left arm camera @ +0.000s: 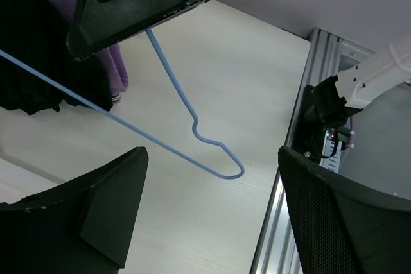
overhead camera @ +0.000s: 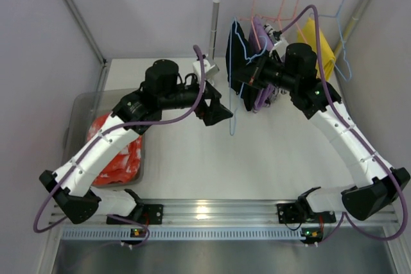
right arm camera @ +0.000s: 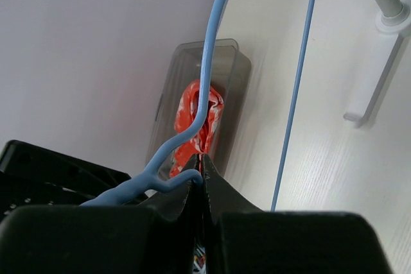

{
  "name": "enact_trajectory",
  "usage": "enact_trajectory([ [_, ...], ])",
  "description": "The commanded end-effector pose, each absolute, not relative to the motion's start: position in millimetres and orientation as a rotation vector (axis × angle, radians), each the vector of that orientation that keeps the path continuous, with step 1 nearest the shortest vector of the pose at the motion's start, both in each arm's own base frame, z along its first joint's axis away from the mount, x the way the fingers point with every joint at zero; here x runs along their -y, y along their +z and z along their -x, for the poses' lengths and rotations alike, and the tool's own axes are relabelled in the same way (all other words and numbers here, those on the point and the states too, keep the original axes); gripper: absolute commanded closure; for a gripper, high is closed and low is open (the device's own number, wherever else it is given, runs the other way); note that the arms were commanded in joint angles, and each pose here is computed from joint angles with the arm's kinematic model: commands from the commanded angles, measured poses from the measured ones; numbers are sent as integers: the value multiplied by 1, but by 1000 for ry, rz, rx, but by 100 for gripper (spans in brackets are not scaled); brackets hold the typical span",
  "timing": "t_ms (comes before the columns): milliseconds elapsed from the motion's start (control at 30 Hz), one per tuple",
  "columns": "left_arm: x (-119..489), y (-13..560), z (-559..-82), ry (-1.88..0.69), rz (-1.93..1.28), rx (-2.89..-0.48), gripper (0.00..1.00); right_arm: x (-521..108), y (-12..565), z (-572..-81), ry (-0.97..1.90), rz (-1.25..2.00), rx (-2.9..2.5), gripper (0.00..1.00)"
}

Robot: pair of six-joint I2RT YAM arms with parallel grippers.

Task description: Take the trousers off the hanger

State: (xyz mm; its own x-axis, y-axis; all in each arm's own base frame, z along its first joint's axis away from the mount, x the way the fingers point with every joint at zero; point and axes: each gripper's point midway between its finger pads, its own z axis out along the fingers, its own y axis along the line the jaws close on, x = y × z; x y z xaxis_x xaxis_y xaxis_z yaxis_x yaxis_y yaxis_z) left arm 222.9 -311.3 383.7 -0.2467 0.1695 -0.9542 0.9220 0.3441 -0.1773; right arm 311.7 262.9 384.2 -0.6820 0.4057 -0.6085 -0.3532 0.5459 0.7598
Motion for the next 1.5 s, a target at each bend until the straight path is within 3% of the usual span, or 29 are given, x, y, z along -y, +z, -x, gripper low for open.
enact_trajectory([
  [0, 330, 407, -237, -989, -900, -1603, 14, -268, 416, -307, 1249, -31, -1901, 100],
  [433, 368, 403, -249, -1039, -817, -1652, 29, -273, 421, -298, 1326, -48, -1904, 100],
  [800, 371, 378, -250, -1063, -780, -1759, 62, -271, 431, -293, 1336, -43, -1883, 100],
  [933, 371, 379, -246, -1085, -781, -1762, 90, -269, 432, -292, 1330, -40, -1876, 100],
  [1000, 373, 382, -241, -1128, -782, -1764, 97, -268, 431, -293, 1325, -41, -1878, 100],
  [1200, 373, 399, -226, -1303, -730, -1756, 100, -264, 437, -297, 1338, -41, -1843, 99],
  [1233, 369, 402, -229, -1326, -715, -1758, 100, -264, 437, -297, 1342, -37, -1842, 93],
  [1300, 365, 410, -234, -1390, -647, -1768, 100, -261, 437, -297, 1344, -35, -1832, 58],
  [1367, 359, 418, -243, -1441, -609, -1753, 100, -259, 436, -295, 1351, -28, -1830, 37],
  [1400, 358, 422, -244, -1483, -581, -1758, 100, -256, 436, -298, 1346, -35, -1823, 17],
  [1467, 358, 426, -247, -1530, -580, -1749, 100, -253, 435, -298, 1347, -31, -1816, 1],
])
